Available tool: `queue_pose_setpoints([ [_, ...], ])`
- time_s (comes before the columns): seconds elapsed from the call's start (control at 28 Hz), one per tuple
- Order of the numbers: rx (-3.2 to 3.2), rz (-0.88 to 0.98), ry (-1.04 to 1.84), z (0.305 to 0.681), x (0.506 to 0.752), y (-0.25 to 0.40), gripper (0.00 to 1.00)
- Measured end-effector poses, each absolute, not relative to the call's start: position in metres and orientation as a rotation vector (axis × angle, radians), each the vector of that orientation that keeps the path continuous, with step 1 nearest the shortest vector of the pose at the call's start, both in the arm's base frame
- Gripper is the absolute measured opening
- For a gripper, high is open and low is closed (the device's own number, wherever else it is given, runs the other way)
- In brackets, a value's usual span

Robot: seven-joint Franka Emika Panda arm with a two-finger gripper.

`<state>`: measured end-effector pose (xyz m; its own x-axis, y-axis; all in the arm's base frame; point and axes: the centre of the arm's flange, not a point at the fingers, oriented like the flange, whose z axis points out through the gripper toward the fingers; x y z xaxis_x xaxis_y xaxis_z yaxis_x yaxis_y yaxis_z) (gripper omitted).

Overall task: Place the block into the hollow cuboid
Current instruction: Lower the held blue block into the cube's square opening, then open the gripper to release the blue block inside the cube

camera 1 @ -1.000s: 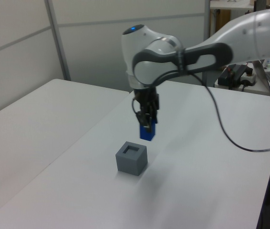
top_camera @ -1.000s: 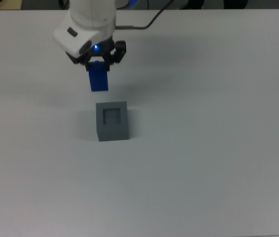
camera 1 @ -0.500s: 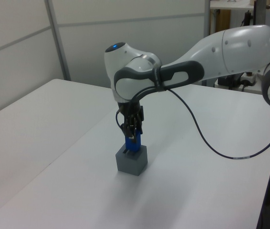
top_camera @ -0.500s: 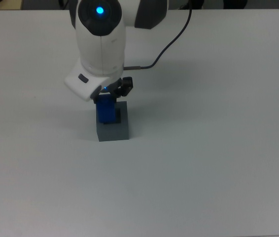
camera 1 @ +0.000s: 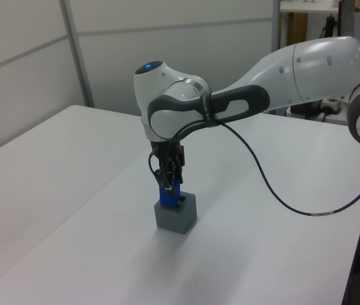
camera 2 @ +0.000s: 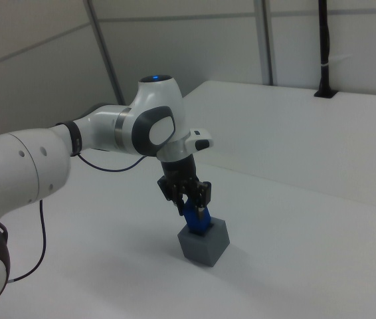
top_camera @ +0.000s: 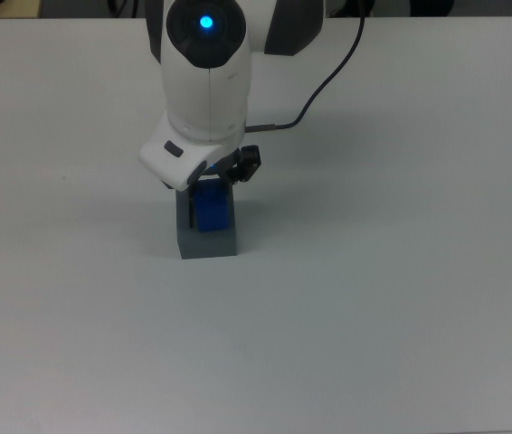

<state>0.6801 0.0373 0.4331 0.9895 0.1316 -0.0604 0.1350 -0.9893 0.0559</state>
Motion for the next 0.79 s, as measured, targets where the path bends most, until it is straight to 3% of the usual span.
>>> queue_pose_setpoints([
  [0.79,3.072,-0.120,0.077,0.4277,0.6785,0.0304,0.51],
])
